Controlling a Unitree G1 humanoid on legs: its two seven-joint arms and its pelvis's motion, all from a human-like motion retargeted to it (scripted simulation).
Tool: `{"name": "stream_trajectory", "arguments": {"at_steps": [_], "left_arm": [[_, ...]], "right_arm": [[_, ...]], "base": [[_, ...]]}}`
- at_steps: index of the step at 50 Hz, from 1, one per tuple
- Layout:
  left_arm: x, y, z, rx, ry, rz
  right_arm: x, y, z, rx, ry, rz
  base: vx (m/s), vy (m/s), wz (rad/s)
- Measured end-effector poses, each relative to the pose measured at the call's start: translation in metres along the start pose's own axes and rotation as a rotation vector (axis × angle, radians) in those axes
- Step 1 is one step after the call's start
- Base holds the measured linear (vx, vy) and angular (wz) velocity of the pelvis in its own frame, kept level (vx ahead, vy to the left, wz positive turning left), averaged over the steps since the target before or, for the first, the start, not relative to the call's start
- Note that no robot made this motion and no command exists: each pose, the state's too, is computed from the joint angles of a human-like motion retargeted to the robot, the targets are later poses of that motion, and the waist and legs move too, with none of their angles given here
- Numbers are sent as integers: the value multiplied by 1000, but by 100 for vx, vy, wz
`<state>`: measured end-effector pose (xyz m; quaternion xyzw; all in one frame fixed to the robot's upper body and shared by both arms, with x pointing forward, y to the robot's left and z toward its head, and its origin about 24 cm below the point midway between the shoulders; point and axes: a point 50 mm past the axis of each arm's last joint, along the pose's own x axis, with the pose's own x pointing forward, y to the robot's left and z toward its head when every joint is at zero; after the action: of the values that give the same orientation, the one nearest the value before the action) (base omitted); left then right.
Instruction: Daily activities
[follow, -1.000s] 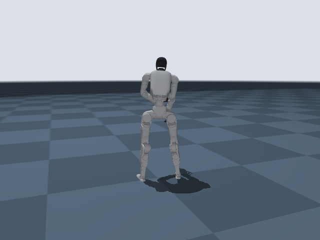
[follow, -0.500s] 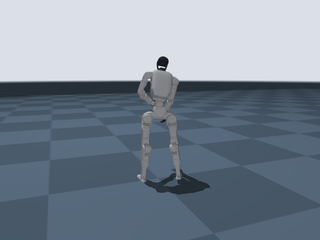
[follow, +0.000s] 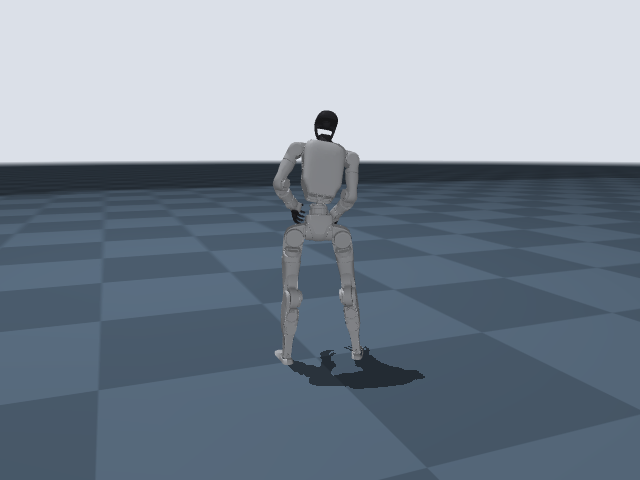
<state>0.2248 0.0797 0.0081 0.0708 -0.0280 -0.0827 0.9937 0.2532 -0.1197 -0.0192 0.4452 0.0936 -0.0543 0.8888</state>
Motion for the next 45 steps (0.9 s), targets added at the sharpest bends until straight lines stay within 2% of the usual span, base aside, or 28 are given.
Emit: {"name": "stream_trajectory", "arguments": {"at_steps": [4, 10, 15, 22, 30, 45], "left_arm": [[5, 18, -3, 20, 23, 79], [0, 17, -13, 145, 32, 72], [9, -4, -8, 277, -42, -56], [26, -57, 16, 420, -220, -350], [37, -102, 50, 531, -415, -599], [42, -115, 74, 571, -560, -625]], "right_arm": [[0, 4, 7, -10, -22, -16], [9, 2, 3, -75, 5, -37], [37, 3, 10, -116, 25, -73], [82, 14, 43, -114, 31, -149], [104, 24, 79, -157, 26, -195], [107, 21, 107, -144, -58, -261]], "base": [[0, 0, 0], [0, 0, 0], [0, 0, 0], [0, 0, 0], [0, 0, 0], [0, 0, 0]]}}
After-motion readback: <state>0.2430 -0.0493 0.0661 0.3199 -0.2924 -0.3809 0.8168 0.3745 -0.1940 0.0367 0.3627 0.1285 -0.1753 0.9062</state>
